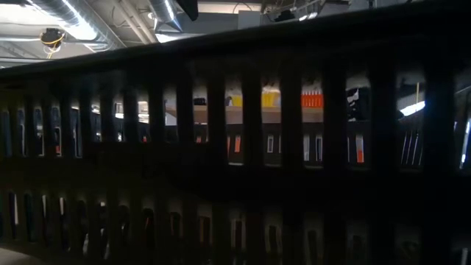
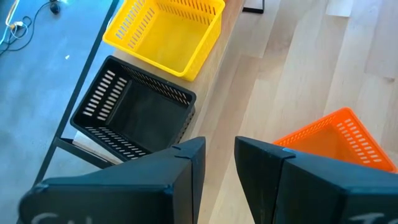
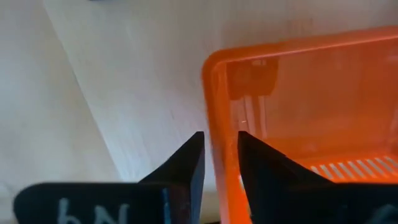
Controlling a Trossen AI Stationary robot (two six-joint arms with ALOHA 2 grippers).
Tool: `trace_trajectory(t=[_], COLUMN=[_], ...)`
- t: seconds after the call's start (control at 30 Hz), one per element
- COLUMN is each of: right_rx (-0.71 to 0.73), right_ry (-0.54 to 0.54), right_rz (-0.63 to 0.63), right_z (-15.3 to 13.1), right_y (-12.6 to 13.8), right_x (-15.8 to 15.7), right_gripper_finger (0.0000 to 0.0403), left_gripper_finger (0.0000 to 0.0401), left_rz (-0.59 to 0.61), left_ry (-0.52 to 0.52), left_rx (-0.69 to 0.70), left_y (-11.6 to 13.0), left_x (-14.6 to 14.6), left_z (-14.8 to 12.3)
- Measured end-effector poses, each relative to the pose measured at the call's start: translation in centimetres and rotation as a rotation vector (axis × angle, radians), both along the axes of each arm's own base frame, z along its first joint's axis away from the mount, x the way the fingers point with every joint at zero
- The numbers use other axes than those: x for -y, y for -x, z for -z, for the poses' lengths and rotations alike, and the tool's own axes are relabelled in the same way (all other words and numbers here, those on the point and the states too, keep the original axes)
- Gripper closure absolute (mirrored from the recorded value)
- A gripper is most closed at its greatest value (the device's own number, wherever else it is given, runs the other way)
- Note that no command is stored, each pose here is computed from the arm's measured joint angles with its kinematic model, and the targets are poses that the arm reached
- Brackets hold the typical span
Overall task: Stack baskets on shelf by color
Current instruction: Stack the top orange basket on the orange basket on the shelf
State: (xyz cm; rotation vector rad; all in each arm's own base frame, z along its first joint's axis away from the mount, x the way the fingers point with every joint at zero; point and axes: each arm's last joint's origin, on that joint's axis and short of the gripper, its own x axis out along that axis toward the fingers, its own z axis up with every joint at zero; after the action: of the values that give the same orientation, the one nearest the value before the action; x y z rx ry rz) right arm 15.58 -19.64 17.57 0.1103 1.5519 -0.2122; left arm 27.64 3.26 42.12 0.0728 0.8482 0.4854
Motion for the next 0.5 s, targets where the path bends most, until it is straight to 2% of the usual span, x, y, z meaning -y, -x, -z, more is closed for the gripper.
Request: trace_trajectory(t=[0.17,0.5], right_rx=[0.003,-0.006], right_ry=[0.006,0.065], right_rz=[0.006,0.031], right_z=[-0.2,-2.6], right_y=[0.0,1.1], right_x=[-0.1,-1.3], right_gripper_finger=[0.0387,0.0399], left_gripper_finger=[0.0323,0.0323], left_rz=[0.000,0.000], left_ry=[0.000,0.000], left_rx=[0.000,0.000], left_y=[0.0,0.0], left_x=[0.0,0.0], left_z=[0.0,0.0])
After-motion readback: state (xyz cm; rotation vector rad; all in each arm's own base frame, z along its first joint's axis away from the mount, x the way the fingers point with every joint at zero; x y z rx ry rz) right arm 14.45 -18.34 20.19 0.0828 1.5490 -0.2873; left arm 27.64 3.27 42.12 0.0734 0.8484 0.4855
